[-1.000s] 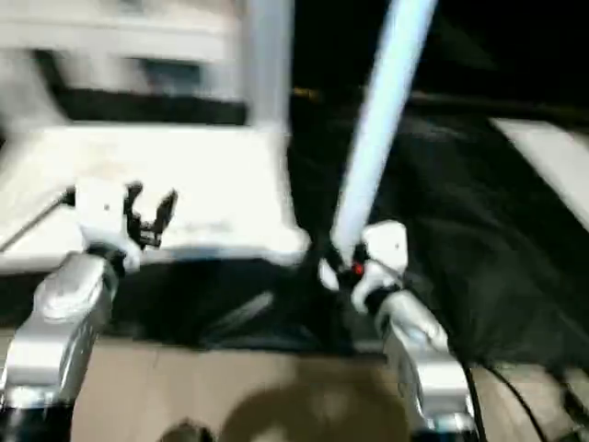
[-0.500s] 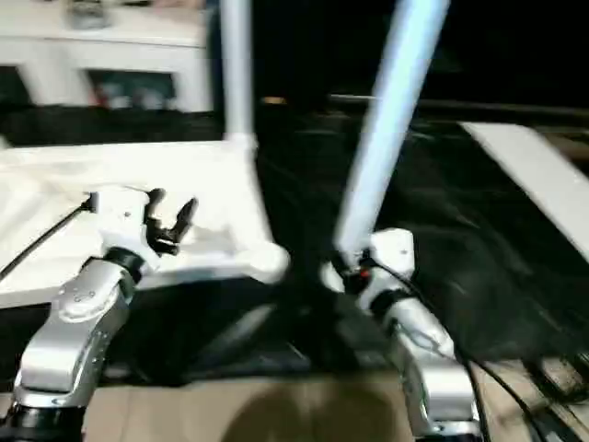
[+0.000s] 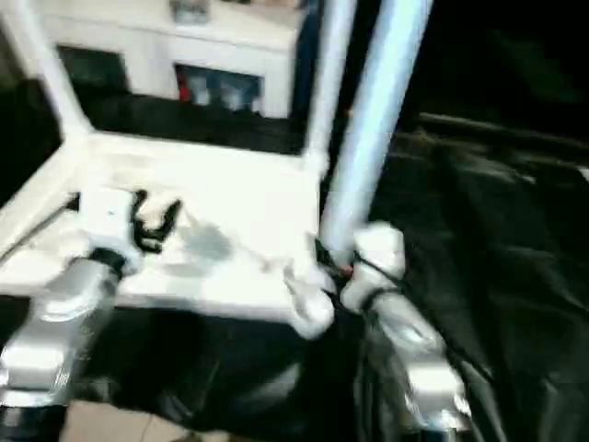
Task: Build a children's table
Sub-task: Move to table
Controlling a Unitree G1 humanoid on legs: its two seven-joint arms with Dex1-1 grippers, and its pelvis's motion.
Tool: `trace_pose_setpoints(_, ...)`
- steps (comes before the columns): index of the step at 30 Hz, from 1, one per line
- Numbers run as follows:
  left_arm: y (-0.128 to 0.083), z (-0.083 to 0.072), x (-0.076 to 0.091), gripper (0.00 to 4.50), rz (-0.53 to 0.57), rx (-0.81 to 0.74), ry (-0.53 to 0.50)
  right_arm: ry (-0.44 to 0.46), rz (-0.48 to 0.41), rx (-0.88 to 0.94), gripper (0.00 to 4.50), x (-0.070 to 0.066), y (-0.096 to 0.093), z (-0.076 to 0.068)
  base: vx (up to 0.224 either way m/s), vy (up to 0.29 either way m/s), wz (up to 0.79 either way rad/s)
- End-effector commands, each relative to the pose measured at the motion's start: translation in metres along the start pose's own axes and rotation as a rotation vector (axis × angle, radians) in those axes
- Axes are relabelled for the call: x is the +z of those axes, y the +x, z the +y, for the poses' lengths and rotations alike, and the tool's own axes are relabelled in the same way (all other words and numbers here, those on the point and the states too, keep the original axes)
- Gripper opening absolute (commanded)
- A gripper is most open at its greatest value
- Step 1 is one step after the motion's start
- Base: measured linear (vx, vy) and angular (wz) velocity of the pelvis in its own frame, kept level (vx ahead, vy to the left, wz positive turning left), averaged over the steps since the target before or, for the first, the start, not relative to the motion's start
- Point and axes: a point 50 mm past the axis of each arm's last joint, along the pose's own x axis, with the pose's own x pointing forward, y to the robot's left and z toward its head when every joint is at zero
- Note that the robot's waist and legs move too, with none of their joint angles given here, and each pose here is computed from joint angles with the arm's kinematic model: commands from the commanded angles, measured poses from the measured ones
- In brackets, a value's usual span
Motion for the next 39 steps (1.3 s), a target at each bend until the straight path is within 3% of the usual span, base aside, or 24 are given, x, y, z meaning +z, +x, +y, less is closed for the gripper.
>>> trace_pose_setpoints(1,0.008,-0.024,-0.002,2.89,-0.008,-0.218,-0.019,0.032,-0.005,-0.076,1.89,0.002,-0.008,-0.018,0.000,0.000,0.00)
trace_pose_setpoints(2,0.011,-0.030,-0.005,2.89,0.006,-0.317,-0.042,0.064,-0.012,-0.084,1.89,0.004,-0.007,-0.021,-0.073,0.014,0.06)
trace_pose_setpoints(5,0.018,-0.037,-0.007,3.25,0.027,-0.458,0.029,0.070,-0.024,-0.087,1.89,0.009,-0.008,-0.027,-0.019,-0.016,-0.01)
trace_pose_setpoints(8,0.025,-0.043,-0.007,3.31,0.057,-0.633,0.067,0.052,-0.033,-0.102,1.89,0.014,-0.011,-0.034,-0.077,-0.039,-0.04)
trace_pose_setpoints(10,0.027,-0.047,-0.008,3.31,0.085,-0.776,0.098,0.033,-0.039,-0.117,1.89,0.018,-0.014,-0.040,-0.081,-0.036,0.00)
trace_pose_setpoints(16,0.027,-0.045,-0.015,3.13,0.158,-1.007,0.199,0.015,-0.045,-0.126,1.89,0.024,-0.023,-0.046,-0.042,-0.014,0.00)
trace_pose_setpoints(20,0.028,-0.038,-0.018,2.67,0.203,-1.086,0.266,0.038,-0.051,-0.105,1.88,0.026,-0.029,-0.046,0.000,0.000,0.00)
trace_pose_setpoints(24,0.032,-0.031,-0.020,2.53,0.235,-1.109,0.320,0.050,-0.055,-0.099,1.88,0.026,-0.033,-0.045,0.000,0.000,0.00)
trace_pose_setpoints(26,0.034,-0.029,-0.021,2.17,0.246,-1.134,0.338,0.051,-0.052,-0.091,1.88,0.026,-0.035,-0.044,0.000,0.000,0.00)
trace_pose_setpoints(39,0.036,-0.027,-0.028,0.98,0.306,-1.220,0.376,0.058,-0.049,-0.091,1.88,0.025,-0.040,-0.042,0.000,0.000,0.00)
